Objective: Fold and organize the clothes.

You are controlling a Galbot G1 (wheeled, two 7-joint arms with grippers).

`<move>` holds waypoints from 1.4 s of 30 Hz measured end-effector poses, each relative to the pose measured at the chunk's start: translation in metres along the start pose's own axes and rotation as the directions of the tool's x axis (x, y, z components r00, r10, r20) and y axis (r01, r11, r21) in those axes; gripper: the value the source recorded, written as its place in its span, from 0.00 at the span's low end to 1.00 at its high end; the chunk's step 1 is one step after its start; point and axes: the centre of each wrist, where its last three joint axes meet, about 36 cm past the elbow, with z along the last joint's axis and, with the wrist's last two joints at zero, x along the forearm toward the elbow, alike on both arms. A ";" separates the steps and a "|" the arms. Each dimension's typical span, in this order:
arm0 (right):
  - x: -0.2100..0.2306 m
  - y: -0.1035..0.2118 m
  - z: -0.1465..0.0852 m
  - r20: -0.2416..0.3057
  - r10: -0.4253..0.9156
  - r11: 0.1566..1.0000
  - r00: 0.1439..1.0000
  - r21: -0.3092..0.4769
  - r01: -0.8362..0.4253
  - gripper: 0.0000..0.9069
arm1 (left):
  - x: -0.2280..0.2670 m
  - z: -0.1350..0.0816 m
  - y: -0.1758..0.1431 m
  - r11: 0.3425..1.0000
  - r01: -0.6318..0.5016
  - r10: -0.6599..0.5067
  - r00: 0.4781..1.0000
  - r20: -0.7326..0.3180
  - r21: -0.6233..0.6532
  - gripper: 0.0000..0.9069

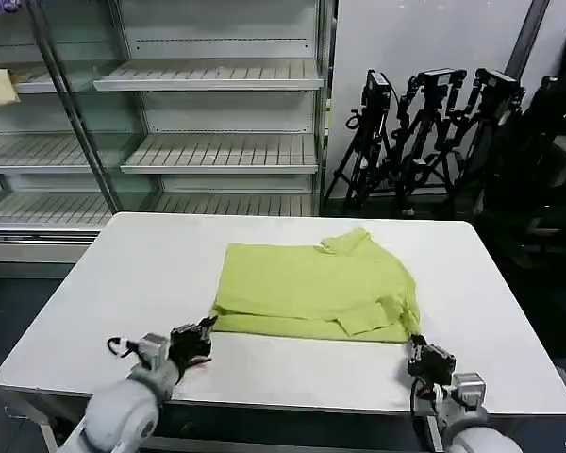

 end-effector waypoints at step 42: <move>-0.133 0.021 -0.085 0.146 -0.046 0.999 0.988 -0.010 0.048 1.00 | -0.032 -0.053 0.036 1.000 -0.023 0.024 0.993 0.114 -0.009 1.00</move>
